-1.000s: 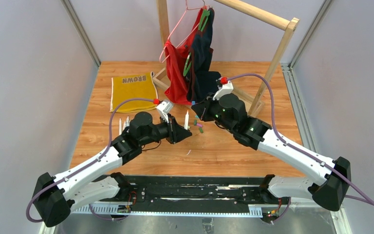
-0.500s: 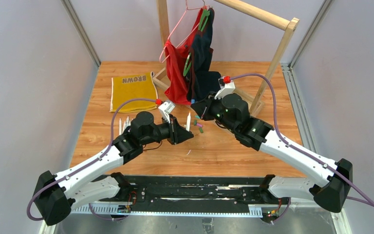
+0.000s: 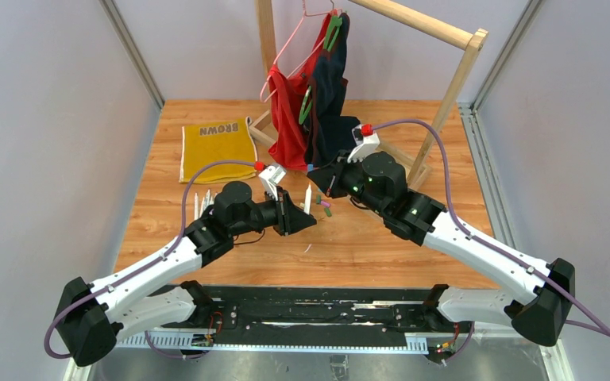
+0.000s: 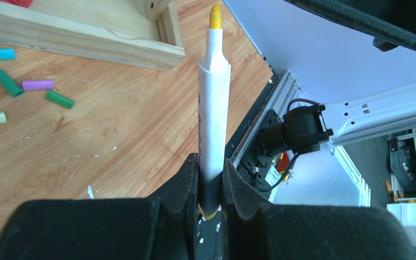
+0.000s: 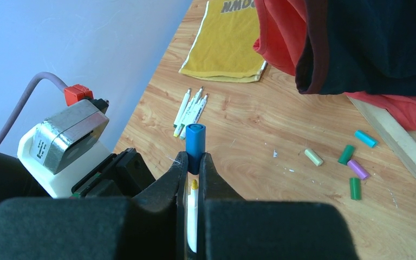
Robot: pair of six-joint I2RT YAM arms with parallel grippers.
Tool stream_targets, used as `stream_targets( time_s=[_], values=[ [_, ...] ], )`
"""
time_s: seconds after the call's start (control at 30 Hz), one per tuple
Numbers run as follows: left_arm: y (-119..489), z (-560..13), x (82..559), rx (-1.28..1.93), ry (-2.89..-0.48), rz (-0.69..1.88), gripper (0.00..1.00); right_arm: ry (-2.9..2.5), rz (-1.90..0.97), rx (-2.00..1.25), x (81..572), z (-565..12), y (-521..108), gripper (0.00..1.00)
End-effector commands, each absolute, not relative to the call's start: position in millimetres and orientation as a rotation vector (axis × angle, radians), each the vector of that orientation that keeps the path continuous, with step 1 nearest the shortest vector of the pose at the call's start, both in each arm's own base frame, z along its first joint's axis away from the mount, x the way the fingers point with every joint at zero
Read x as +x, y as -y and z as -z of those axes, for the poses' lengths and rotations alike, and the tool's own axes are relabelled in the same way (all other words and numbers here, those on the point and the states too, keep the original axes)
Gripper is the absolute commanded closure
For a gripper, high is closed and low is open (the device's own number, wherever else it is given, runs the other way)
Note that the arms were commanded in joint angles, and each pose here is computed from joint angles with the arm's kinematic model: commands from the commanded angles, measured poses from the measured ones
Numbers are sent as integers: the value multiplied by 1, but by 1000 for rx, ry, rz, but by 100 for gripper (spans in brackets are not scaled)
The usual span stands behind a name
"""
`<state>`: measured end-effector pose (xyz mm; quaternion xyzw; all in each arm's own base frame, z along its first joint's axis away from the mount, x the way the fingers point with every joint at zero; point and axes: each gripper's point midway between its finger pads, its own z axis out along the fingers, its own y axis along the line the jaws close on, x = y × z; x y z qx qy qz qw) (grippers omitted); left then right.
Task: Insert the pens into the pen caps
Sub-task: Insert the pen cap onto the pen.
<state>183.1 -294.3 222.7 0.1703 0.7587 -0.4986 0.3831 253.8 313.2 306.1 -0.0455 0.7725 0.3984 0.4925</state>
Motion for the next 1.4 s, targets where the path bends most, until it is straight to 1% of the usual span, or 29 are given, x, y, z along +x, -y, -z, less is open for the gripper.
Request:
stream_targets(
  time_s=[0.0, 0.73, 1.37],
  values=[
    [301, -244, 183, 445, -1869, 1308, 100, -1874, -969, -157, 252, -301, -316, 99],
    [297, -244, 186, 386, -1876, 1297, 100, -1869, -1001, -253, 240, -296, -319, 100],
    [295, -269, 199, 308, -1797, 1284, 100, -1882, -1047, -325, 229, -283, -325, 99]
  ],
)
